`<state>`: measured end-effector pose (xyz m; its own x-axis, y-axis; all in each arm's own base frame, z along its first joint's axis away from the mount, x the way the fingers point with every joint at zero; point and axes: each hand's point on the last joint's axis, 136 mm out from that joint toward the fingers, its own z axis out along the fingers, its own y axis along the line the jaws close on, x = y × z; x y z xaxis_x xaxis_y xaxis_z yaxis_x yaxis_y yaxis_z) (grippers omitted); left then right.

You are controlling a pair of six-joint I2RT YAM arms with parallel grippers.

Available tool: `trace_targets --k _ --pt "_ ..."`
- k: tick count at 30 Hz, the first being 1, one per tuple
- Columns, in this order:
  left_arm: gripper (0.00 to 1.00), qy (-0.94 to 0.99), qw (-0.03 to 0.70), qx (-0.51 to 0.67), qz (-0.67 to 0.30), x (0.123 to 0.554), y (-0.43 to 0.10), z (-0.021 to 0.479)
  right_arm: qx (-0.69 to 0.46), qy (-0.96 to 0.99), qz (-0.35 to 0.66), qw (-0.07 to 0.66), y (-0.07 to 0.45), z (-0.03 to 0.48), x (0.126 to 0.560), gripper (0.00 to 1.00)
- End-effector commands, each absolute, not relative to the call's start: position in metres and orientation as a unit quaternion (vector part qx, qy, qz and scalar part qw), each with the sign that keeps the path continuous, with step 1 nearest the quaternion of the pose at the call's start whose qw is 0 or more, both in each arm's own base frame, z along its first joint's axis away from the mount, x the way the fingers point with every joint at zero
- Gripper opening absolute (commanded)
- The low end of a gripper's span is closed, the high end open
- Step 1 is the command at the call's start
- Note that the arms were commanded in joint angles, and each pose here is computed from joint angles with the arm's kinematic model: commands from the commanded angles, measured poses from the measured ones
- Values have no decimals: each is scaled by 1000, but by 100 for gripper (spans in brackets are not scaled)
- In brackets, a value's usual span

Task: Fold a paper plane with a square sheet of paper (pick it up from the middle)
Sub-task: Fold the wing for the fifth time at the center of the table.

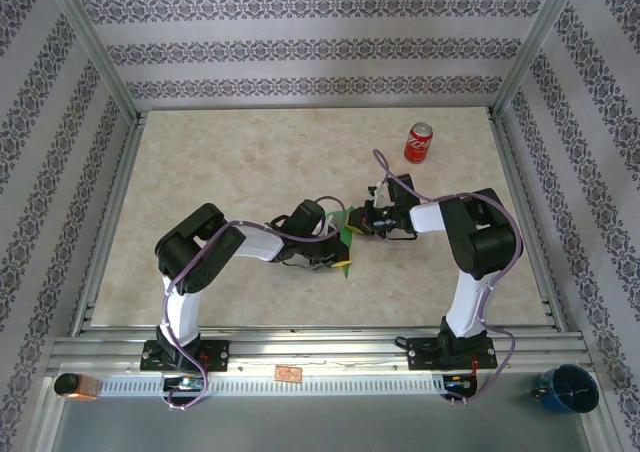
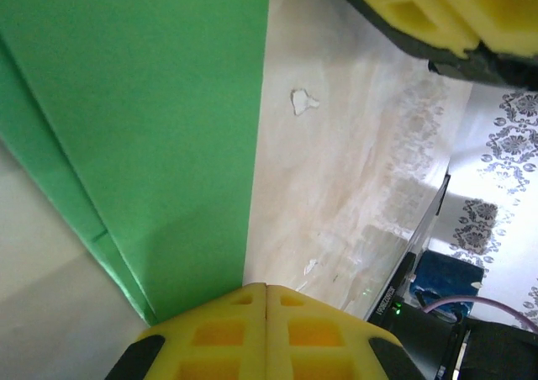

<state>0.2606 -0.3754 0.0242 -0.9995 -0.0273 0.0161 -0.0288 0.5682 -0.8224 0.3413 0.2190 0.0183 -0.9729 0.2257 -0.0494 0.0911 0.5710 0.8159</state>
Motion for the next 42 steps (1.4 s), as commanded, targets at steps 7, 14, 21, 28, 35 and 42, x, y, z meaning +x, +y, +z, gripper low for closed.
trace_targets --k 7,14,21,28,35,42 --pt "0 -884 19 -2 467 235 -382 25 99 906 410 41 217 -14 320 10" --pt "0 -892 25 -12 451 223 -382 20 102 908 405 39 215 -17 319 10" --pt "0 -906 37 -32 420 206 -376 15 103 909 401 39 214 -17 318 10" --pt "0 -905 42 -48 420 194 -380 18 103 910 400 40 213 -17 318 10" --pt "0 -918 45 -49 391 188 -372 9 99 906 409 40 216 -12 317 10" --pt "0 -924 45 -49 377 181 -360 4 73 894 439 61 224 19 321 12"
